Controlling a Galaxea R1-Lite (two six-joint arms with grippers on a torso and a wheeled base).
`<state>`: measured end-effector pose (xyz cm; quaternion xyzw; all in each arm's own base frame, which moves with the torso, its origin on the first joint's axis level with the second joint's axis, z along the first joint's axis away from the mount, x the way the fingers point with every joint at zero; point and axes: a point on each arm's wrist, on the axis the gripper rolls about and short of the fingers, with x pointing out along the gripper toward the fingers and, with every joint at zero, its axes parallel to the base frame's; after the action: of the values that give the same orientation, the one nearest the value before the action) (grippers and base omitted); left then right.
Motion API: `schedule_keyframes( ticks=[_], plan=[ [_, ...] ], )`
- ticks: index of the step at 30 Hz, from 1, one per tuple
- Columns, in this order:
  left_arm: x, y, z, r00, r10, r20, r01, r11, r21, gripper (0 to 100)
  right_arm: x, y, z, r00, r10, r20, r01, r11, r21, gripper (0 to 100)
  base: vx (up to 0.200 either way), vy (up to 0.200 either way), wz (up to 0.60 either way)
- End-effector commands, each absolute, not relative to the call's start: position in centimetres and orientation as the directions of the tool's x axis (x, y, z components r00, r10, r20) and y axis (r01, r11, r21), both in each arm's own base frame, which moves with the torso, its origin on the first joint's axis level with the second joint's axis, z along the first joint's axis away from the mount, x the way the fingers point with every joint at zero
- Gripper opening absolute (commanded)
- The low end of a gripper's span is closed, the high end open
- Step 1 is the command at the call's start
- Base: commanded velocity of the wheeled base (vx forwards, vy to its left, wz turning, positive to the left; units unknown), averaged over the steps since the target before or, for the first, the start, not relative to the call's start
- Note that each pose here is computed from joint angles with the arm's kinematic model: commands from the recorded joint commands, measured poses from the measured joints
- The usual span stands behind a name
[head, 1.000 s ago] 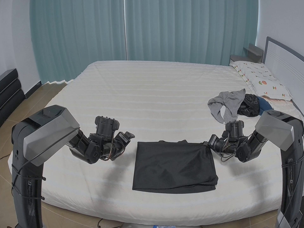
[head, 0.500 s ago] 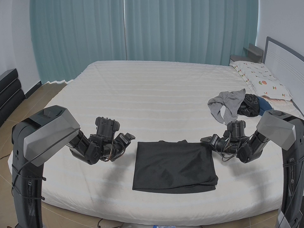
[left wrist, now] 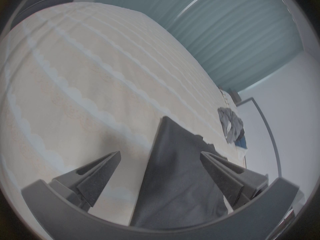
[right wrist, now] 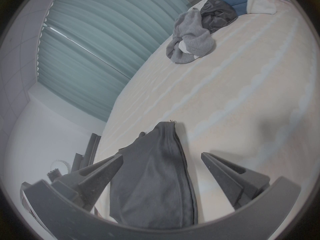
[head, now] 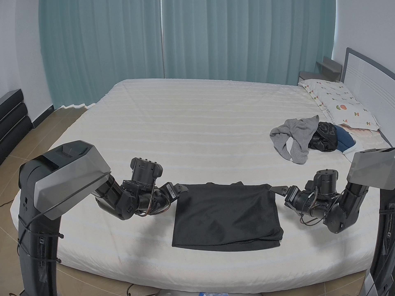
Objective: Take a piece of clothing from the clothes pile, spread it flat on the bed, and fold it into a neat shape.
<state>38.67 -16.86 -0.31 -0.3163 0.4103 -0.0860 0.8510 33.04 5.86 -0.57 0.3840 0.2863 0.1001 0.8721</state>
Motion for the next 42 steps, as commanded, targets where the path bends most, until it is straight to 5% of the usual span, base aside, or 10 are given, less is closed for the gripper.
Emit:
schedule_keyframes(
  ticks=[1,17,18,42],
  plan=[
    [37.9,-17.9,-1.7,0.604,-0.435,-0.668,-0.041,0.820,-0.571,100,29.8,5.5,-0.3,0.816,0.403,-0.415,0.064,0.651,0.757,100,0.000,0.000,0.00],
    [37.2,-19.7,-2.2,0.591,-0.462,-0.662,0.002,0.821,-0.571,100,30.2,5.7,-2.3,0.790,0.405,-0.459,0.099,0.656,0.748,100,0.000,0.000,0.00],
    [37.2,-19.7,-2.2,0.591,-0.462,-0.662,0.002,0.821,-0.571,0,30.1,5.7,-2.3,0.790,0.405,-0.459,0.099,0.656,0.748,100,0.000,0.000,0.00],
    [37.1,-19.0,-2.2,0.650,-0.344,-0.677,-0.132,0.827,-0.547,0,29.5,5.1,-2.0,0.804,0.391,-0.448,0.108,0.645,0.757,100,0.000,0.000,0.00]
  ],
)
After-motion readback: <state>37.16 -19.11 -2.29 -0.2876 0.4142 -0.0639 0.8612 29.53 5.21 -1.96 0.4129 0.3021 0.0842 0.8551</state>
